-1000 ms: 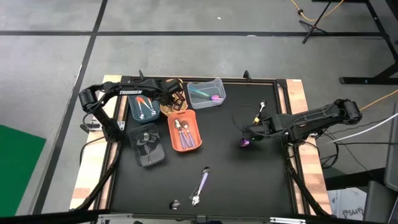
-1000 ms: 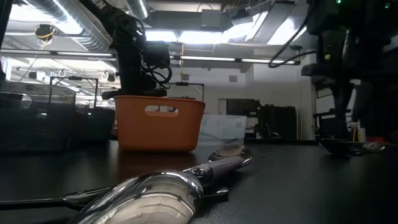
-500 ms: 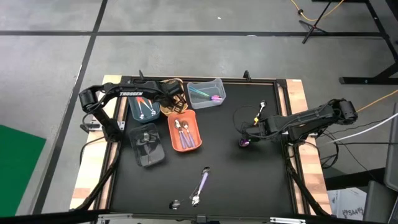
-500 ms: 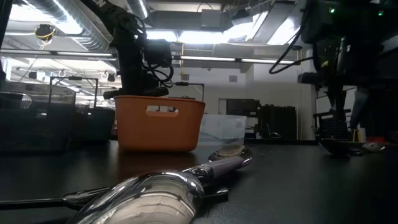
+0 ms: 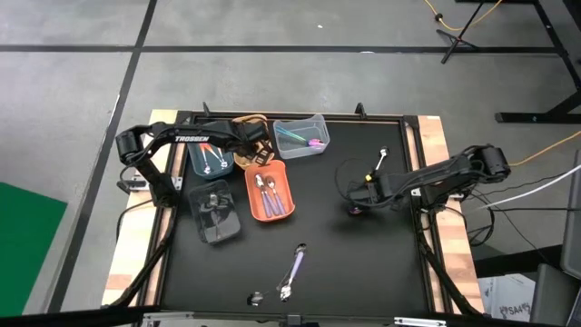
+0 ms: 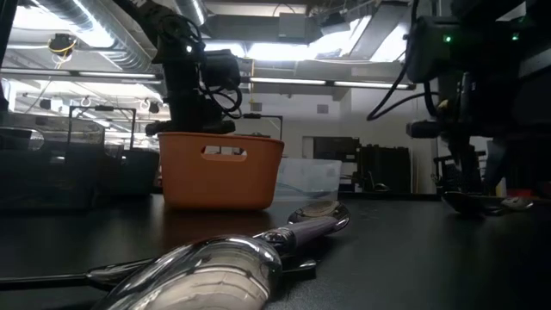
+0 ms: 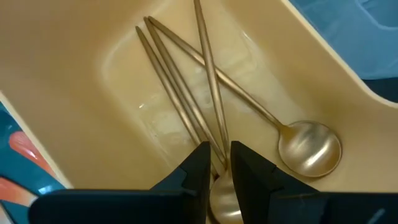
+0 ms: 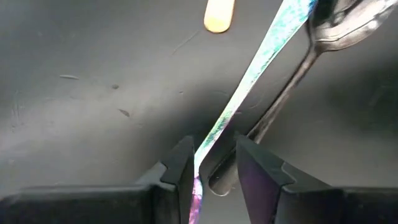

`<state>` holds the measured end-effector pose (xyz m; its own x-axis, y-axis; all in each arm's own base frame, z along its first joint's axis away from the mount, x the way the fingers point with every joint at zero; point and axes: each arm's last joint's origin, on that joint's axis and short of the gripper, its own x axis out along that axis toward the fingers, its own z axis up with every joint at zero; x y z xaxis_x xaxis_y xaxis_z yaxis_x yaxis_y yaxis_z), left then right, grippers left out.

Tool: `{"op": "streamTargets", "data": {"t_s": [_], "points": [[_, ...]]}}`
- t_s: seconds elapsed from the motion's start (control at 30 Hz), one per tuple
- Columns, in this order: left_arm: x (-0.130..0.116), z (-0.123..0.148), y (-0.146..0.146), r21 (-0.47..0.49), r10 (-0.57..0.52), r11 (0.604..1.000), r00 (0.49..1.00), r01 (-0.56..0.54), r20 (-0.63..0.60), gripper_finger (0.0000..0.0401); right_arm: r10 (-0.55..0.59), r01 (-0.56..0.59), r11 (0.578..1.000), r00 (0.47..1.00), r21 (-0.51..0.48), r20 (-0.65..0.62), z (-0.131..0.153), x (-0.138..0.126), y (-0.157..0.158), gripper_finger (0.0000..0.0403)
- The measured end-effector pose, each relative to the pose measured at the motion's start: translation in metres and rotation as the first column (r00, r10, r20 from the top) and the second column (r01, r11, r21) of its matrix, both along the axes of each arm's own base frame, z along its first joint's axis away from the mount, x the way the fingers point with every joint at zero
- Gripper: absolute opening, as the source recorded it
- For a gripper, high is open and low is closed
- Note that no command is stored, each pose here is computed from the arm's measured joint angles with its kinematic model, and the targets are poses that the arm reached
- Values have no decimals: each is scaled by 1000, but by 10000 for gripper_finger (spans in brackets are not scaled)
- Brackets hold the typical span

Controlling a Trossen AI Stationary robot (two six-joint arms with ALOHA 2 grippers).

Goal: Sort silverware by color (type)
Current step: Put the blue spoon into the transparent bin

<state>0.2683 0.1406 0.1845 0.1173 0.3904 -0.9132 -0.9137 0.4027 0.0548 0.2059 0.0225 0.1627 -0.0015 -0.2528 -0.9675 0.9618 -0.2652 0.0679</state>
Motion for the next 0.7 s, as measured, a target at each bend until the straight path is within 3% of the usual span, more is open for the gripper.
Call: {"op": "streamTargets", "data": {"t_s": [0.27, 0.7], "points": [[0, 3, 0, 30, -3, 1000, 1000, 3, -1, 57, 0, 0, 1000, 1000, -3, -18, -9, 5, 1, 108], [-8, 45, -20, 109, -97, 990, 988, 84, 117, 57, -23, 23, 1000, 999, -5, -39, -18, 9, 1, 108]]}}
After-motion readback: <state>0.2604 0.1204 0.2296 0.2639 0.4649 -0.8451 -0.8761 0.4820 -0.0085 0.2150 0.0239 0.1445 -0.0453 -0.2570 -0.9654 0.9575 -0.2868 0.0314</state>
